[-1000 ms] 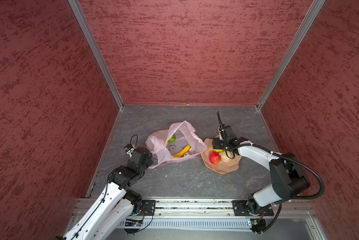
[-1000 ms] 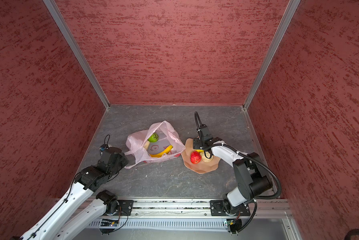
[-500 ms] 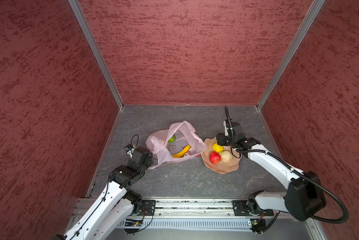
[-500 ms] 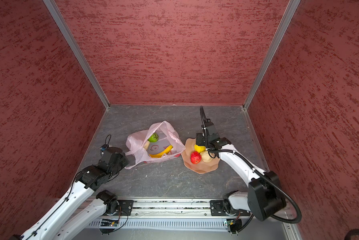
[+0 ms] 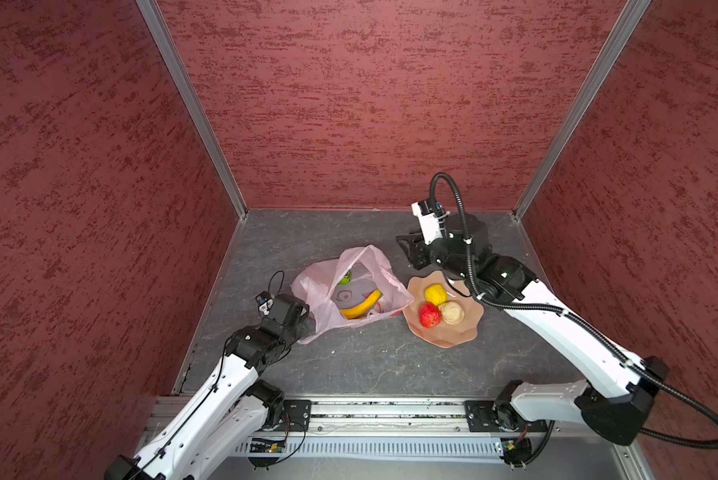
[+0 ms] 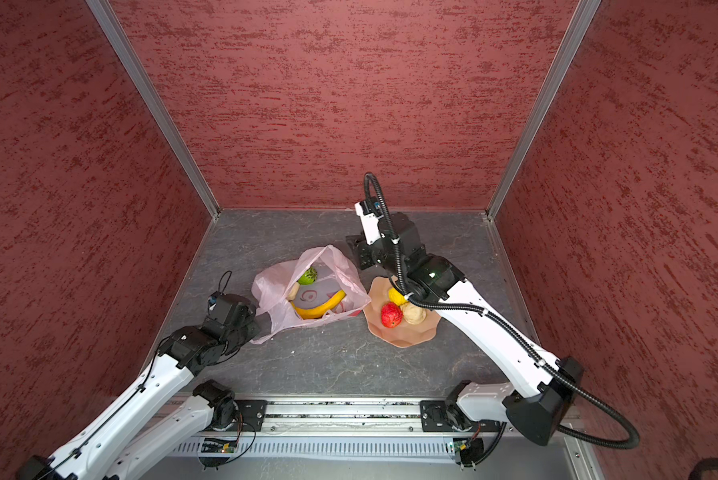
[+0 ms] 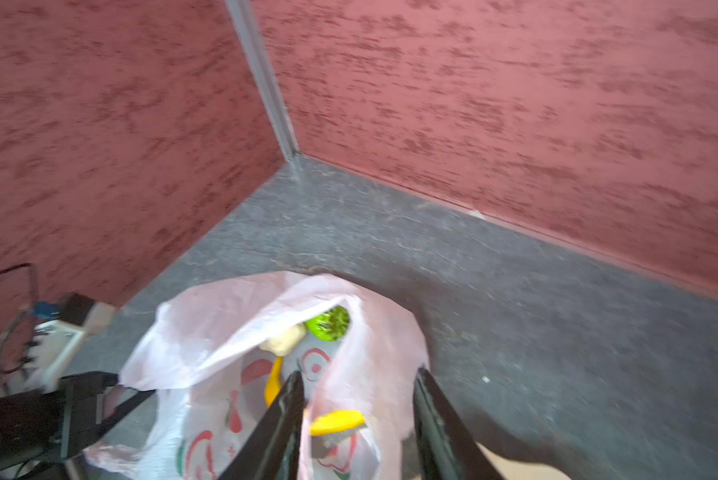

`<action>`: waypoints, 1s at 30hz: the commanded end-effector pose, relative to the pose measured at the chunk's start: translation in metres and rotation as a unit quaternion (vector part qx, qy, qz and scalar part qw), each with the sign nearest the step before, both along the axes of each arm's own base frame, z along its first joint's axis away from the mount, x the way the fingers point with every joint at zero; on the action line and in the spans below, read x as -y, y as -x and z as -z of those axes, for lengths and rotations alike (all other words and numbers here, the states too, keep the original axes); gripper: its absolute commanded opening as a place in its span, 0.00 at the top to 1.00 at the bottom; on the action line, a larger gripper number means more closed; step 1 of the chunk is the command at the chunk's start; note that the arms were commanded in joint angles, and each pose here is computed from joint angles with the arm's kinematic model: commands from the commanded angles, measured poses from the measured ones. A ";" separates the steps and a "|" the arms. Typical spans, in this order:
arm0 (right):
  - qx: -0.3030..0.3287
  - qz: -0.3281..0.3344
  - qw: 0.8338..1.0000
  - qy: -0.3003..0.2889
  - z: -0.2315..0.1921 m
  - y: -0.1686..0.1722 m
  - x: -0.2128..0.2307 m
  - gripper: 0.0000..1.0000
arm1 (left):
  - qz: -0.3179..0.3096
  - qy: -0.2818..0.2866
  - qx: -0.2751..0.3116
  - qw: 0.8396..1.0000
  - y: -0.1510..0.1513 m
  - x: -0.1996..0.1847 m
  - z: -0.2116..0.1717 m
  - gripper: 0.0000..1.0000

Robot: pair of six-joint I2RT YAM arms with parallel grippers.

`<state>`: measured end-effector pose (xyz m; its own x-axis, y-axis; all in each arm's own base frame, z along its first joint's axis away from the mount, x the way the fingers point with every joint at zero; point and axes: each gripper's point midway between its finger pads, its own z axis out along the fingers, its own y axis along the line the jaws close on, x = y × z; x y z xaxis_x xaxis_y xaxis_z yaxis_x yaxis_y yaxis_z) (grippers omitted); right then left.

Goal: Take the fake fruits out of the plastic bag
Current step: 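Reach the right gripper back into the bag toward the yellow banana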

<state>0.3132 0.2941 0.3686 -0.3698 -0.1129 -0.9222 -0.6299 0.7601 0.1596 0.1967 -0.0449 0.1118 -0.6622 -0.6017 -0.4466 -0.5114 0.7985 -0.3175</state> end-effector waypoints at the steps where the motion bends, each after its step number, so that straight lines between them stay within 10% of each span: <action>1: -0.021 -0.076 0.997 0.024 0.021 0.015 -0.042 0.57 | -0.010 -0.013 -0.041 0.999 0.016 -0.007 0.015 0.88; 17: -0.151 -0.151 0.969 0.127 0.203 0.045 -0.120 0.66 | -0.049 -0.035 -0.054 0.997 0.025 -0.019 0.029 0.88; 30: -0.123 -0.093 0.976 0.156 0.251 0.007 -0.131 0.65 | -0.050 -0.029 -0.022 0.998 0.024 -0.019 0.015 0.88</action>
<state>0.2855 0.4197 0.1081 -0.5598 -0.5025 -0.6589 -0.7523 0.6415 0.1498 0.1732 -0.0313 0.0905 -0.6401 -0.6346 -0.4331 -0.5924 0.7666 -0.2478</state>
